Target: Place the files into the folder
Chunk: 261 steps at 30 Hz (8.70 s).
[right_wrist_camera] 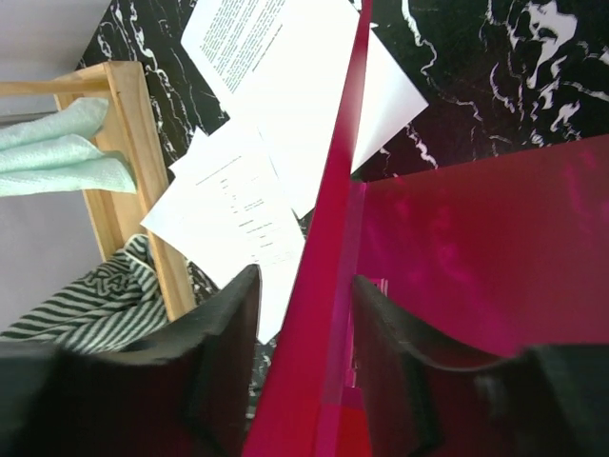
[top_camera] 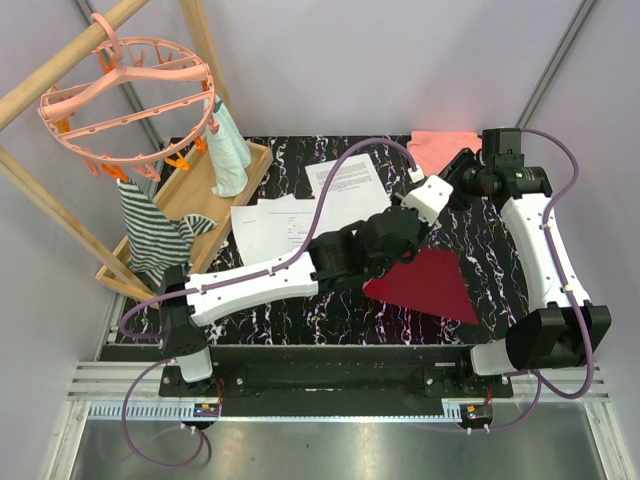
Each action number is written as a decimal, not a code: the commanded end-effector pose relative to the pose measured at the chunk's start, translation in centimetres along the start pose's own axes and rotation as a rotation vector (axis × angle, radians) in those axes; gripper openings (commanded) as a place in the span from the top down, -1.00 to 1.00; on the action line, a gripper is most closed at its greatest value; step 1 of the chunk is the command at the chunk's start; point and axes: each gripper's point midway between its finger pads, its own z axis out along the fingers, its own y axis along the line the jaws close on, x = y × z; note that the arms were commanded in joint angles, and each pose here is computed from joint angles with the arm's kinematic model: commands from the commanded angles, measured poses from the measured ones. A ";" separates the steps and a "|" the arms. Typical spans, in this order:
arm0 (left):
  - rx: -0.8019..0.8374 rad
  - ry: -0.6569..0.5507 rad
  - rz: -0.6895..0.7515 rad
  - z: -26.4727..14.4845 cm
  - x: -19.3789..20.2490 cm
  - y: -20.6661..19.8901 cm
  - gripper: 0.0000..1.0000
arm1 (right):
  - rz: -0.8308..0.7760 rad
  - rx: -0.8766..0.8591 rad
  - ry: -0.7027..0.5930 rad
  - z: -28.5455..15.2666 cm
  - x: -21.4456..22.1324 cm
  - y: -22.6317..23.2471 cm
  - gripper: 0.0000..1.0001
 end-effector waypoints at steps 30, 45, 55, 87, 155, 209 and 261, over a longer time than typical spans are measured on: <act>0.285 0.037 -0.548 -9.4 1.6 9.6 -0.57 | -0.819 -0.161 -0.187 -5.3 -2.6 4.8 1.00; 0.106 0.112 -0.727 -10.8 10.0 16.6 -0.59 | -1.120 0.375 -0.170 -2.0 1.8 -0.8 1.00; 0.060 0.119 -0.817 -12.2 11.6 17.0 -0.59 | -1.119 0.533 -0.210 -4.1 1.4 -3.0 1.00; -0.051 0.248 -0.670 -12.2 14.9 19.7 -0.74 | -0.674 -0.446 0.585 4.2 28.6 4.7 -0.90; 0.155 0.329 -0.559 -10.8 9.0 19.7 -0.41 | -0.259 -0.203 0.426 12.8 15.6 -7.9 0.14; -0.071 0.674 -0.554 11.7 26.8 9.2 0.04 | -0.061 -0.394 0.569 14.4 19.0 -10.1 0.79; -0.182 0.657 -0.460 10.3 27.2 10.6 0.26 | -0.111 -0.280 0.547 13.9 21.6 -10.7 1.00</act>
